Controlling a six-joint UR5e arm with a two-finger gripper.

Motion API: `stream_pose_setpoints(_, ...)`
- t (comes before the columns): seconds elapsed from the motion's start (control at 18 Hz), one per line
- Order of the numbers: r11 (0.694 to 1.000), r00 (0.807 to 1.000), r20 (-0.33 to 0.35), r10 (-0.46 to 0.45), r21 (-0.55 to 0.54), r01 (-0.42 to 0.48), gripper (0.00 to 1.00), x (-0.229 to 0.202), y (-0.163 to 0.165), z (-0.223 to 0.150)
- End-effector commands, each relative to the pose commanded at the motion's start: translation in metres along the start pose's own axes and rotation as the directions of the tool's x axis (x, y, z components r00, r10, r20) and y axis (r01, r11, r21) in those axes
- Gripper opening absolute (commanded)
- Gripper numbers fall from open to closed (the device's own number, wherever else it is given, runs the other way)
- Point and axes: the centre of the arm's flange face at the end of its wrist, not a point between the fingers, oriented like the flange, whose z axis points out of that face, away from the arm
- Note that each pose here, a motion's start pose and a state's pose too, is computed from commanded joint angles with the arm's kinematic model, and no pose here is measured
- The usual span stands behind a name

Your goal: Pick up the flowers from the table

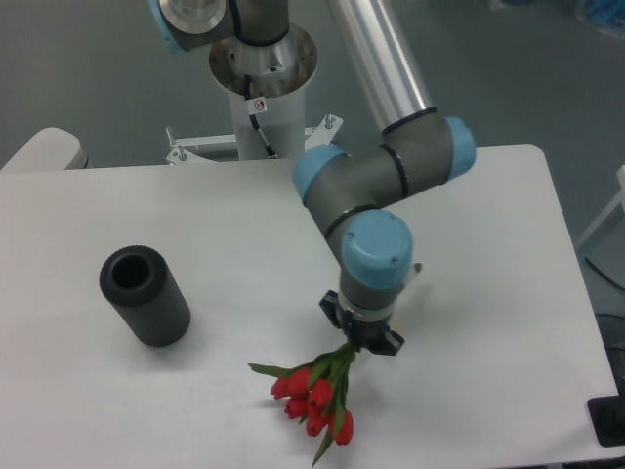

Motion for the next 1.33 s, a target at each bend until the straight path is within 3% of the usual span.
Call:
stream_pose_setpoints(0.44, 0.991, 0.991, 0.009, 0.135, -0.028, -0.134, 0.01, -0.036, 0.012, 0.004)
stream_pose_setpoints(1.33, 0.990, 0.990, 0.006, 0.139, -0.029, -0.139, 0.01, -0.033, 0.013, 0.007)
